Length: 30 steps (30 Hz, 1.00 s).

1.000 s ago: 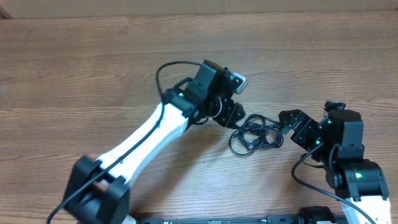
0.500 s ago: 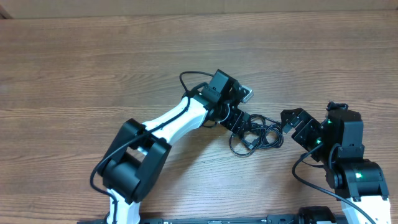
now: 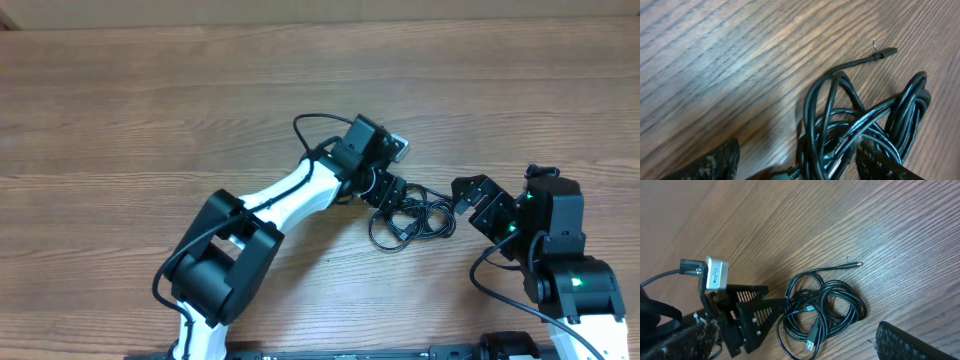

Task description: Untangle cables

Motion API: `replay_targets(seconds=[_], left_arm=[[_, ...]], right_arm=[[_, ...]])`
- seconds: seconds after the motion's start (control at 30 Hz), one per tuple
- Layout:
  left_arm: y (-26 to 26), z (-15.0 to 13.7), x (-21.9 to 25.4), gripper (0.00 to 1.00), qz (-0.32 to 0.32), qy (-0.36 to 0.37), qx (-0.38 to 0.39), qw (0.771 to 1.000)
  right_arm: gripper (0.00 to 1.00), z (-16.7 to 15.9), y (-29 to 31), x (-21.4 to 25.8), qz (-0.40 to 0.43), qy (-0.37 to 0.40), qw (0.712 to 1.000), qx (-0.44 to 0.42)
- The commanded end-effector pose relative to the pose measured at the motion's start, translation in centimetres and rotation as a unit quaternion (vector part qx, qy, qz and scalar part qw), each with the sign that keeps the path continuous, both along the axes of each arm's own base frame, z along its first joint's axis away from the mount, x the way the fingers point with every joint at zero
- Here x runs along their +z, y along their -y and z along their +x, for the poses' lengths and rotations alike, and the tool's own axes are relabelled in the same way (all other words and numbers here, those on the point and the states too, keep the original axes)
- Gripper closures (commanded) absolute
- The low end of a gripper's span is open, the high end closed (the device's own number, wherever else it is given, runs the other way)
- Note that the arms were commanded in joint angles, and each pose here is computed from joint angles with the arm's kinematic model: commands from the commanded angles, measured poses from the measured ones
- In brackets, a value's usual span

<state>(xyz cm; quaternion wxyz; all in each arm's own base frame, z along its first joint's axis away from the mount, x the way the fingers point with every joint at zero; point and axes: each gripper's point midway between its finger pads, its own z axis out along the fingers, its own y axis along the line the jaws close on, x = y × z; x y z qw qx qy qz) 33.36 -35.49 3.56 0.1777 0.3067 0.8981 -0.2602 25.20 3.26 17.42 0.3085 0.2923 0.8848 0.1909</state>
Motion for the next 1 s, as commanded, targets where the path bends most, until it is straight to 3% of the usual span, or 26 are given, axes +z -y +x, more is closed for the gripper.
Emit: replay_targets(seconds=[0.0,0.23,0.97], left_arm=[[0.3,0.6,-0.4,0.27,0.028,0.026,0.021,0.999],[-0.7,1.7,-0.7,0.34,0.062,0.049,0.067,0.995],[0.2,1.4,-0.7,0.36,0.067,0.069,0.056,0.994]], right_arm=[[0.0,0.3,0.3,0.8,-0.002,0.01,1.0,-0.008],[0.0,0.2,0.3,0.7,-0.002,0.008,1.0,-0.008],[0.0,0.2,0.1,0.7,0.001,0.008,1.0,-0.006]])
